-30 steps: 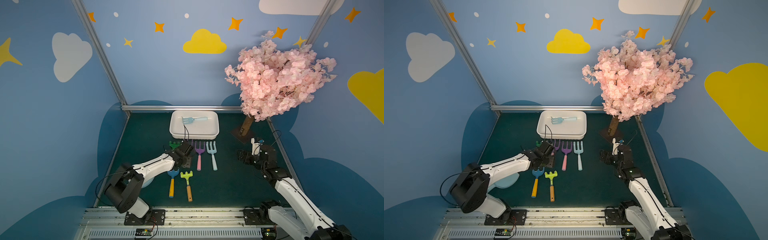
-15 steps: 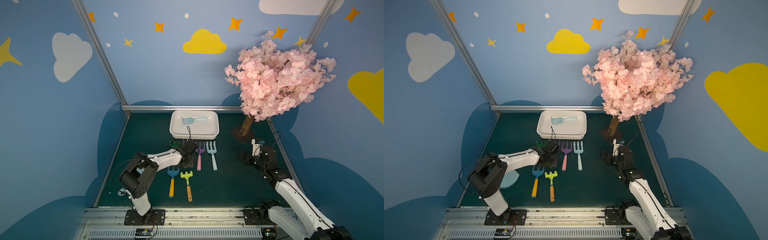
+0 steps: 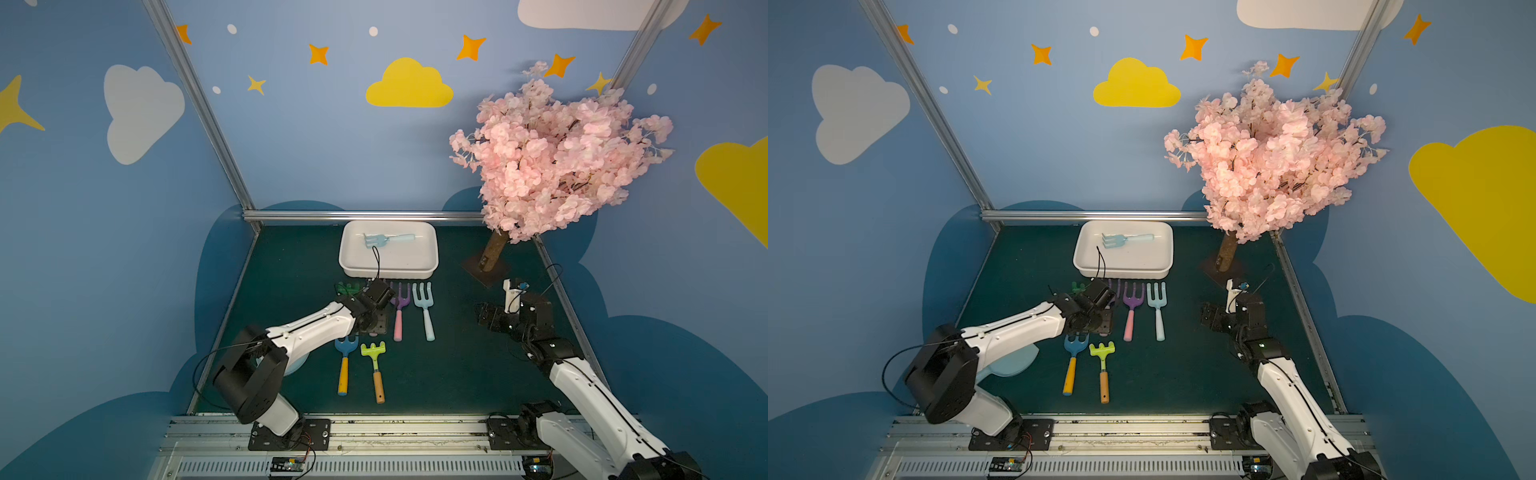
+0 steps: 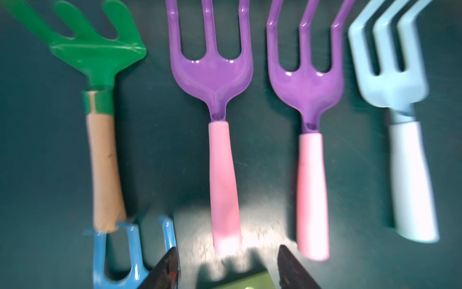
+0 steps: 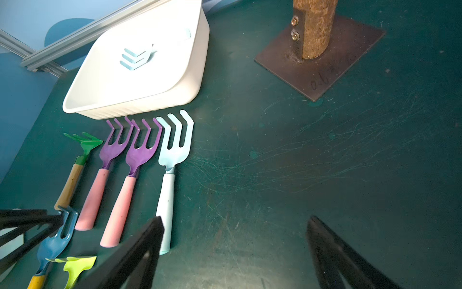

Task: Take the hand rake out of the storage box
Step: Adjust the rake at the center of the board.

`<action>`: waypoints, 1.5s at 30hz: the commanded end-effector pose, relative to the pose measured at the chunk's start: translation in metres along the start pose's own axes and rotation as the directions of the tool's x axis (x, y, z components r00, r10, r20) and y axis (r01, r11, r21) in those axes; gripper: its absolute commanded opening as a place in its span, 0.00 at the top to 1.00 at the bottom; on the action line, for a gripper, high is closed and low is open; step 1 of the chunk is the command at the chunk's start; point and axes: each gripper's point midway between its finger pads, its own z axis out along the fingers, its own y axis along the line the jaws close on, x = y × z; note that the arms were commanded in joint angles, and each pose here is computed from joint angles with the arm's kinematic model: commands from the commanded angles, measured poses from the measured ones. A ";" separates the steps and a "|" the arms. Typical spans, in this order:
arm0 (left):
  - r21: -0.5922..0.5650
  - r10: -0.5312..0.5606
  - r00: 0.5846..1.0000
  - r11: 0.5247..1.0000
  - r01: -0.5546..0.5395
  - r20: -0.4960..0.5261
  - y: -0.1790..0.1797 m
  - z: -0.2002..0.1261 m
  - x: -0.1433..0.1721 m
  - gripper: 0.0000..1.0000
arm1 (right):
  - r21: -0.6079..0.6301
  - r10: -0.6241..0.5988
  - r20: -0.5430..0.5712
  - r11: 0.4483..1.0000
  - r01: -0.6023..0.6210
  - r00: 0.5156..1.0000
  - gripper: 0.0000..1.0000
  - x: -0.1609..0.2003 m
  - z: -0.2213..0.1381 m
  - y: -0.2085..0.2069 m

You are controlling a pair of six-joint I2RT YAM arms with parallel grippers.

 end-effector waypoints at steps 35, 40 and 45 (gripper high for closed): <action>-0.158 0.082 0.970 0.980 -0.120 -0.230 -0.002 0.015 0.142 0.68 | -0.033 0.005 0.013 0.999 -0.005 1.000 0.07 0.005 -0.006 0.003; -0.183 0.078 0.973 0.976 -0.120 -0.219 0.004 0.014 0.139 0.74 | -0.034 0.007 0.012 0.999 -0.006 1.000 0.08 0.005 -0.006 0.003; -0.210 0.062 0.976 0.972 -0.106 -0.207 0.013 0.013 0.137 0.76 | -0.033 0.006 0.013 0.999 -0.006 1.000 0.08 0.005 -0.006 0.003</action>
